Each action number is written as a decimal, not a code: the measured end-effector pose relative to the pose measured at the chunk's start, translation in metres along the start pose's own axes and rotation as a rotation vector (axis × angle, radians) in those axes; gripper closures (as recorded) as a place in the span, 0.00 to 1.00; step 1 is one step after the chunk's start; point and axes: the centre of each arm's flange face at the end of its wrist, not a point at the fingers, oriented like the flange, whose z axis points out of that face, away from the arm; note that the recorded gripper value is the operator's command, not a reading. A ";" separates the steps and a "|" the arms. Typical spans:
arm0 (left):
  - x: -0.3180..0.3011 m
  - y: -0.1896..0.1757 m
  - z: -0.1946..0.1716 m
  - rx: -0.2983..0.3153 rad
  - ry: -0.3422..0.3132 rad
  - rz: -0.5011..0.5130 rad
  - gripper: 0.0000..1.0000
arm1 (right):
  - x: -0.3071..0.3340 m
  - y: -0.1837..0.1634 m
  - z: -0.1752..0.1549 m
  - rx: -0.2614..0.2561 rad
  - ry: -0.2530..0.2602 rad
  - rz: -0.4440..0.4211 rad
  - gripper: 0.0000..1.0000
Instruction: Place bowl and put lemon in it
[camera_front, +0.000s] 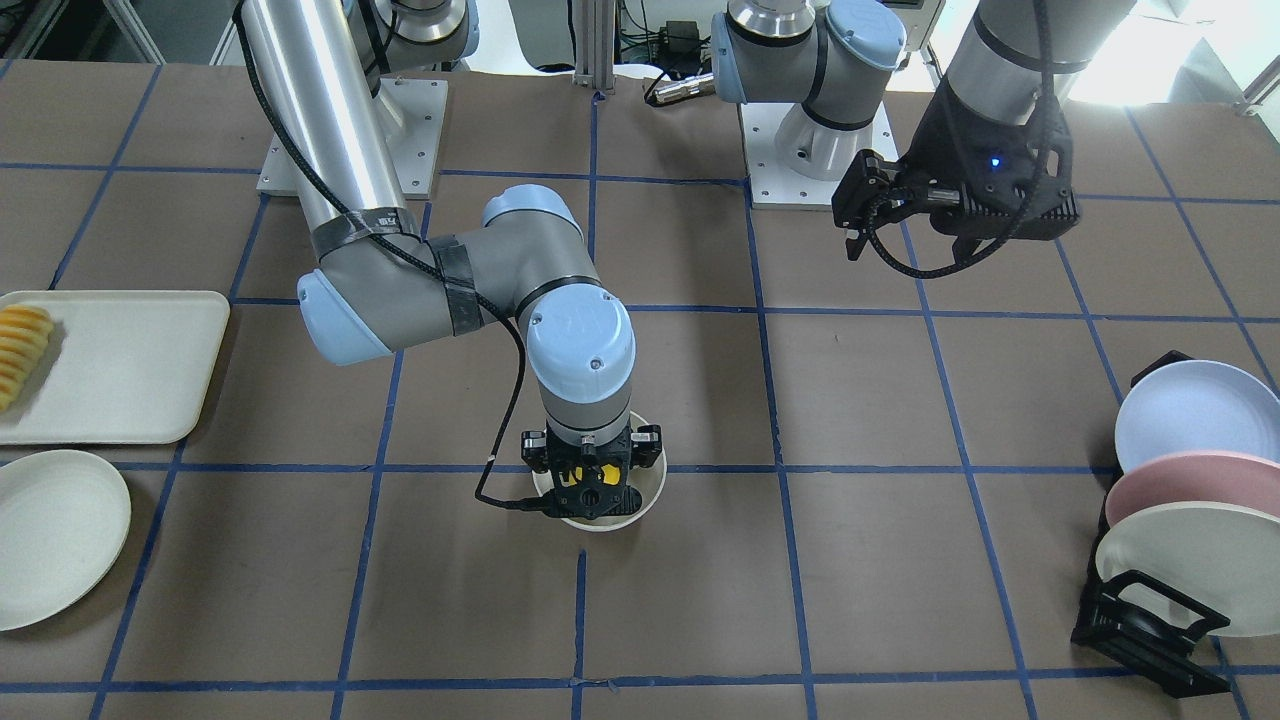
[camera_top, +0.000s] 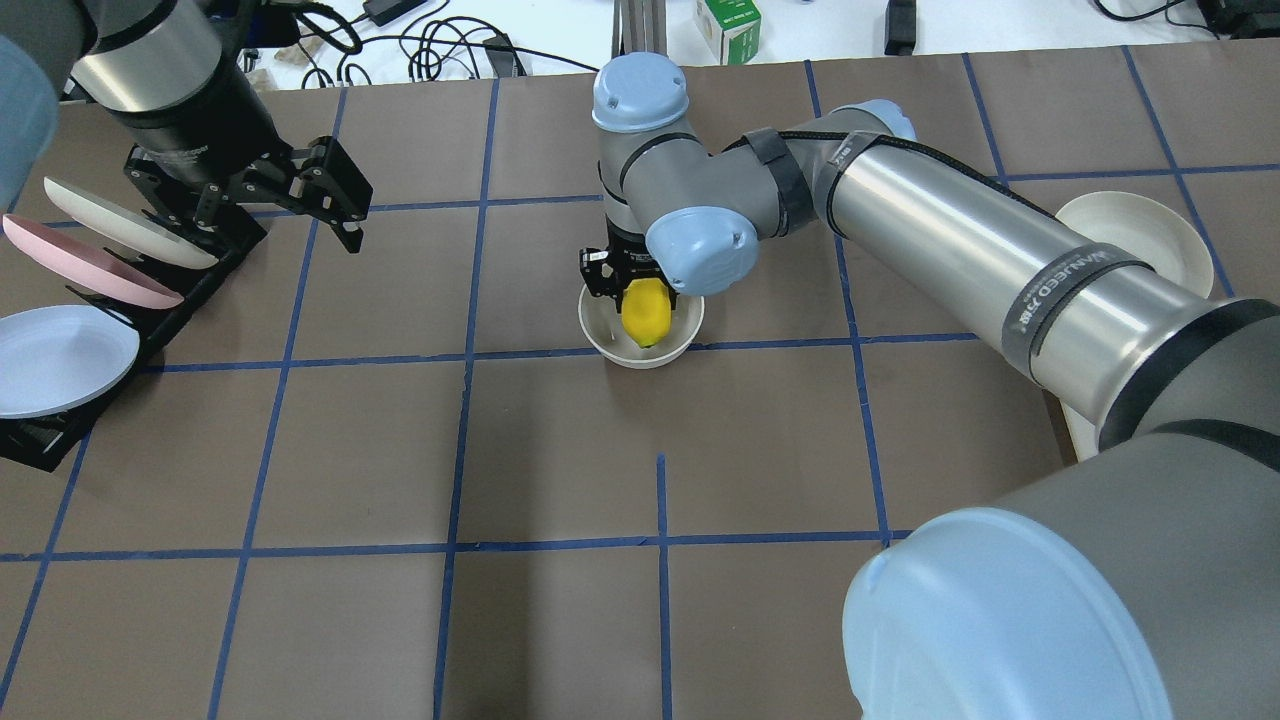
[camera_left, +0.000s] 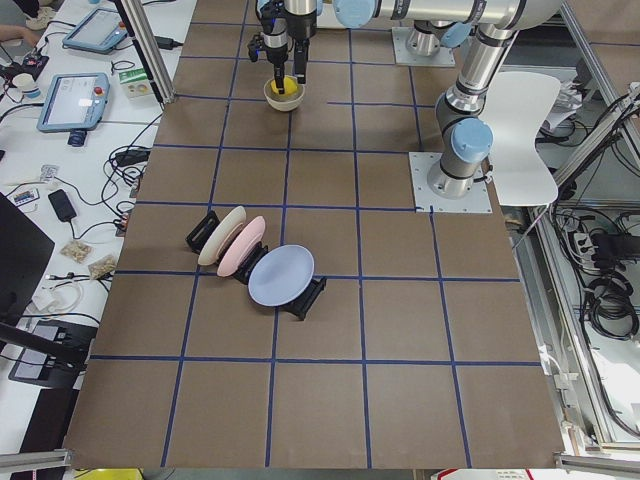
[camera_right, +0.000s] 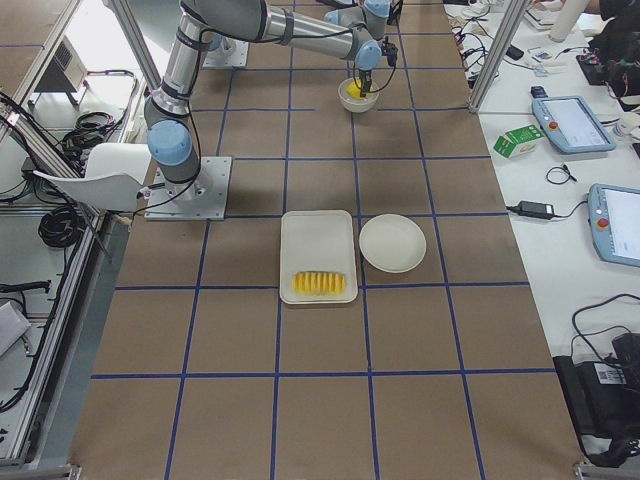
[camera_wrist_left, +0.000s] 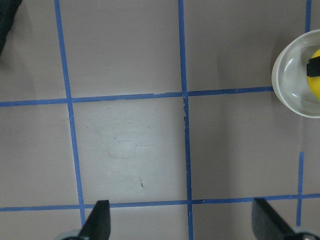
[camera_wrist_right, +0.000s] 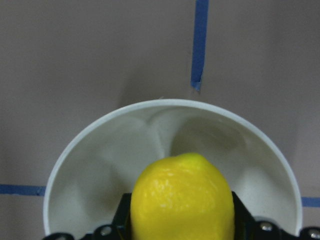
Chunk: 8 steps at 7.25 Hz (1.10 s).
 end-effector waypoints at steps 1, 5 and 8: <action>0.000 0.000 0.000 0.002 0.001 0.000 0.00 | 0.001 0.004 0.010 0.002 -0.002 -0.011 0.02; 0.001 0.002 -0.002 0.004 0.002 0.000 0.00 | 0.007 0.018 -0.011 0.045 -0.012 -0.035 0.00; 0.001 0.003 -0.003 0.006 0.003 0.000 0.00 | 0.041 0.052 -0.127 0.076 0.012 -0.016 0.00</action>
